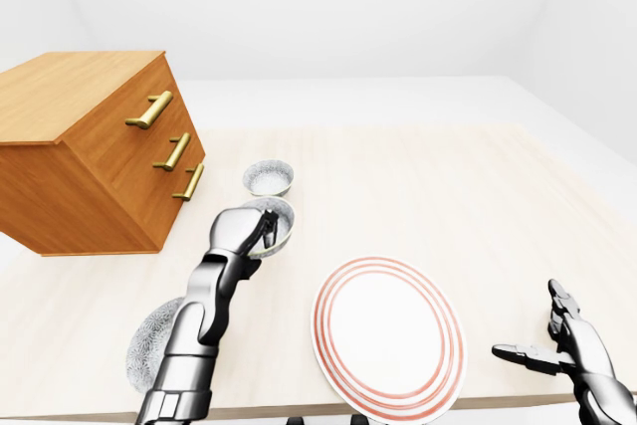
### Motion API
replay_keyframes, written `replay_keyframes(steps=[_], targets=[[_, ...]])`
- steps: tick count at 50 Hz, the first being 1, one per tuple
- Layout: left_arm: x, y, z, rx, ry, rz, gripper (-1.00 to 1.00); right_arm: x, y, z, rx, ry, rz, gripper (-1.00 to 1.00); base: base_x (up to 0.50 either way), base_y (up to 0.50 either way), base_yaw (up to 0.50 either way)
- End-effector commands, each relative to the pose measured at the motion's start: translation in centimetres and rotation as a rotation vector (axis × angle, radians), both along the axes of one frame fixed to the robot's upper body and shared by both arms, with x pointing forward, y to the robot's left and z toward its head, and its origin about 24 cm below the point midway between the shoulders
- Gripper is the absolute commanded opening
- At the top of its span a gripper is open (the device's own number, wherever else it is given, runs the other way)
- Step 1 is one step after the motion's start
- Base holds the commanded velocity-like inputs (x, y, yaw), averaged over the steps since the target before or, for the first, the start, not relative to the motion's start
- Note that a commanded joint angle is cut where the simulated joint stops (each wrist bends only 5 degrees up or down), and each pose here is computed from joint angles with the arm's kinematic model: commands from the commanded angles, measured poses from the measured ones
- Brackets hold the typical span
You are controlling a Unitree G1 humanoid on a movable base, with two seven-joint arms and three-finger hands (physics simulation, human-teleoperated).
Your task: Put the bowl in the middle on the plate.
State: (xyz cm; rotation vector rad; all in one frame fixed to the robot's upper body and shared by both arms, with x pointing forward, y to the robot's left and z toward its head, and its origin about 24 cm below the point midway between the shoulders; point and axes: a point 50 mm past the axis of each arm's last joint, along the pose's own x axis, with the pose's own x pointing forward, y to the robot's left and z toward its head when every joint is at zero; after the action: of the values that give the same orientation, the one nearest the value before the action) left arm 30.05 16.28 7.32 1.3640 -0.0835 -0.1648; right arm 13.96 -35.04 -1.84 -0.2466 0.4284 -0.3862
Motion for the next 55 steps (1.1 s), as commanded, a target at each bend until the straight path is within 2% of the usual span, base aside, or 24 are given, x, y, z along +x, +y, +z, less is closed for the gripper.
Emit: replay_keyframes(steps=[1,6,10,21,30,36,44,55], targets=[[-1.0,-1.2,2.4,-0.051,-0.075,-0.04,-1.0,-0.9,0.6,-2.1,0.051,0.089,0.006,1.0,0.0,0.0,0.0],[-1.2,-1.7,3.2,-0.081,-0.109,-0.058,-1.0,-0.9,0.6,-2.0,0.046,0.088,0.007,1.0,0.0,0.0,0.0],[-1.1,-1.7,2.7,-0.078,-0.102,-0.053,-1.0,-0.9,0.6,-2.0,0.045,0.087,0.008,1.0,0.0,0.0,0.0],[-2.0,-2.7,4.1,-0.131,-0.142,-0.1,-1.0,-0.9,0.7,-1.8,0.037,0.082,0.012,1.0,0.0,0.0,0.0],[-2.4,-3.6,4.6,-0.203,-0.161,-0.134,-1.0,-0.9,0.7,-2.0,0.039,0.09,0.01,1.0,0.0,0.0,0.0],[-3.5,-4.8,5.5,-0.267,-0.165,-0.201,-1.0,-0.9,0.7,-2.0,0.037,0.088,0.011,1.0,0.0,0.0,0.0],[-4.0,-5.7,5.0,-0.266,-0.149,-0.219,-1.0,-1.0,0.6,-2.2,0.038,0.104,0.007,1.0,0.0,0.0,0.0],[-6.9,-8.3,5.8,-0.311,-0.135,-0.335,-1.0,-1.0,0.6,-2.4,0.037,0.111,0.008,1.0,0.0,0.0,0.0]])
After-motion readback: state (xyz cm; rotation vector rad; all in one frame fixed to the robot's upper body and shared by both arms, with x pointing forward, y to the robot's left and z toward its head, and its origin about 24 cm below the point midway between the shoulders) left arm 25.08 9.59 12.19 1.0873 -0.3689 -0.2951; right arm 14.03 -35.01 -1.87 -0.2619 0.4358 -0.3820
